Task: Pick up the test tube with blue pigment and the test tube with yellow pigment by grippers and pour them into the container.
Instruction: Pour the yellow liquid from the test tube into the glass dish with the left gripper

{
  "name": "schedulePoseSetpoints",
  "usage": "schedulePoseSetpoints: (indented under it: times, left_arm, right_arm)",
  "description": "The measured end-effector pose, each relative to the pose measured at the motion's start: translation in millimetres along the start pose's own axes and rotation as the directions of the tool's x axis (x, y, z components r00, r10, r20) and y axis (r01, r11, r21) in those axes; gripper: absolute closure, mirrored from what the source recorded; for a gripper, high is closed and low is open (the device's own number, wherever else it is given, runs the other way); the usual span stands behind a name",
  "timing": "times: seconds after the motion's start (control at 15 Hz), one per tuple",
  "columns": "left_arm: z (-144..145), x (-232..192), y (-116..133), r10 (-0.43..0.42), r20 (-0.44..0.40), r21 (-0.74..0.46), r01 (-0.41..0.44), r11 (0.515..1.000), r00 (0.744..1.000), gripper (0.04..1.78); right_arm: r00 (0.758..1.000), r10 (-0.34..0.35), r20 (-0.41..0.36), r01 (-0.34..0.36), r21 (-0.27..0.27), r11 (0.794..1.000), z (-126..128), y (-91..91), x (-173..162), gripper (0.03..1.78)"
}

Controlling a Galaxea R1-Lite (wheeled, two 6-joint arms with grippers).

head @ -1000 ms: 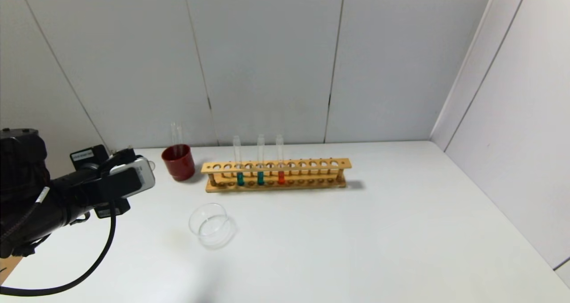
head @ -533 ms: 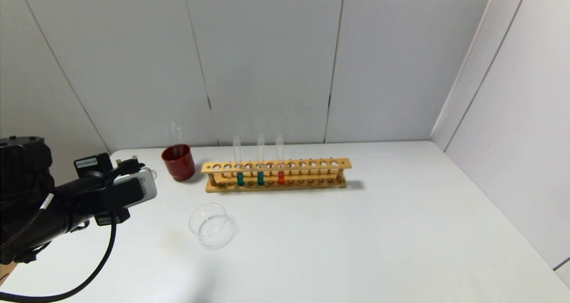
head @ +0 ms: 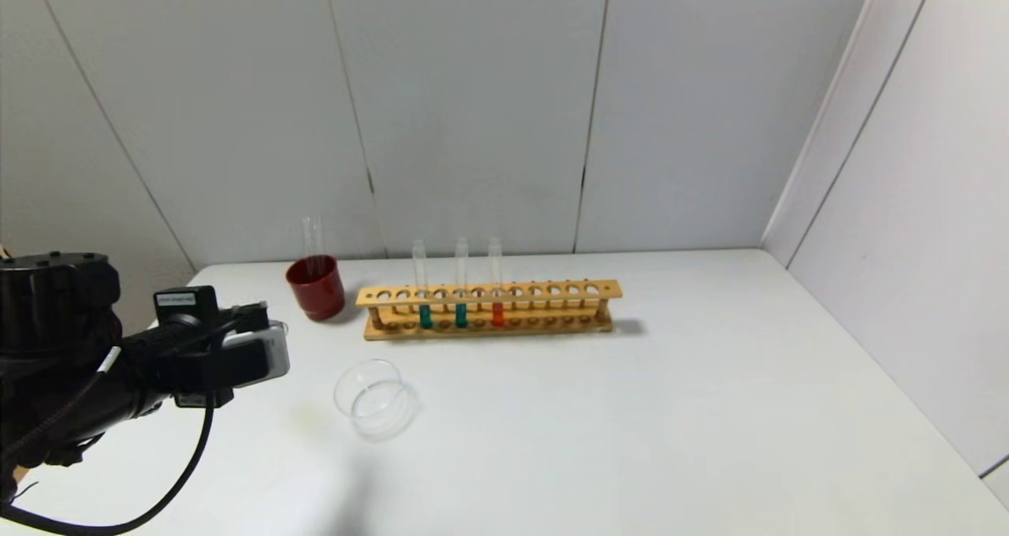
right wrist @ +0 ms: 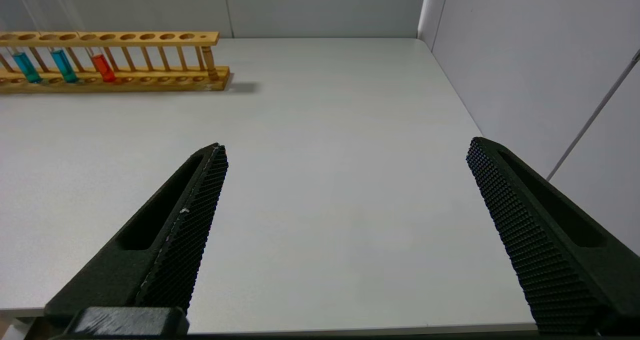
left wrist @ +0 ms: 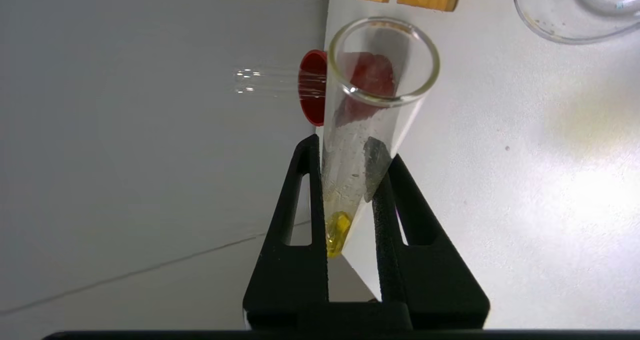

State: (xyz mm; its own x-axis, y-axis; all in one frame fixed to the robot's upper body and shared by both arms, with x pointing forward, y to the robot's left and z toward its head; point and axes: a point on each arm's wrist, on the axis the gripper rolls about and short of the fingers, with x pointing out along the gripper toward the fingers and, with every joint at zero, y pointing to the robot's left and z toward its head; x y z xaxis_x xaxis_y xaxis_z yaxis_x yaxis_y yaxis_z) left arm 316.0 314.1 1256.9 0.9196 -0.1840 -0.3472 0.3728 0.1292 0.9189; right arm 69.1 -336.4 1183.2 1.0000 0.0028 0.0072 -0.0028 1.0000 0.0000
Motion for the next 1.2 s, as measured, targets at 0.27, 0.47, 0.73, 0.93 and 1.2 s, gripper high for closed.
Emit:
schedulePoseSetpoints:
  times: [0.27, 0.47, 0.73, 0.93, 1.2]
  left_arm:
    - [-2, 8, -3, -0.025, -0.008, 0.026, 0.025, 0.999, 1.0, 1.5]
    - [-3, 15, -5, -0.041, -0.012, 0.082, 0.042, 0.996, 0.999, 1.5]
    - [-4, 22, -5, -0.052, -0.007, 0.115, 0.053, 0.992, 0.999, 1.5]
    - [-4, 29, -3, -0.027, 0.013, 0.122, 0.025, 0.992, 1.0, 1.5]
    - [-5, 48, -3, 0.038, 0.056, 0.138, -0.045, 0.989, 0.998, 1.5]
  right_arm:
    - [1.0, 0.0, 0.0, 0.0, 0.0, 1.0, 0, 0.0, 0, 0.06]
    - [1.0, 0.0, 0.0, 0.0, 0.0, 1.0, 0, 0.0, 0, 0.06]
    - [1.0, 0.0, 0.0, 0.0, 0.0, 1.0, 0, 0.0, 0, 0.06]
    - [1.0, 0.0, 0.0, 0.0, 0.0, 1.0, 0, 0.0, 0, 0.06]
    - [1.0, 0.0, 0.0, 0.0, 0.0, 1.0, 0, 0.0, 0, 0.06]
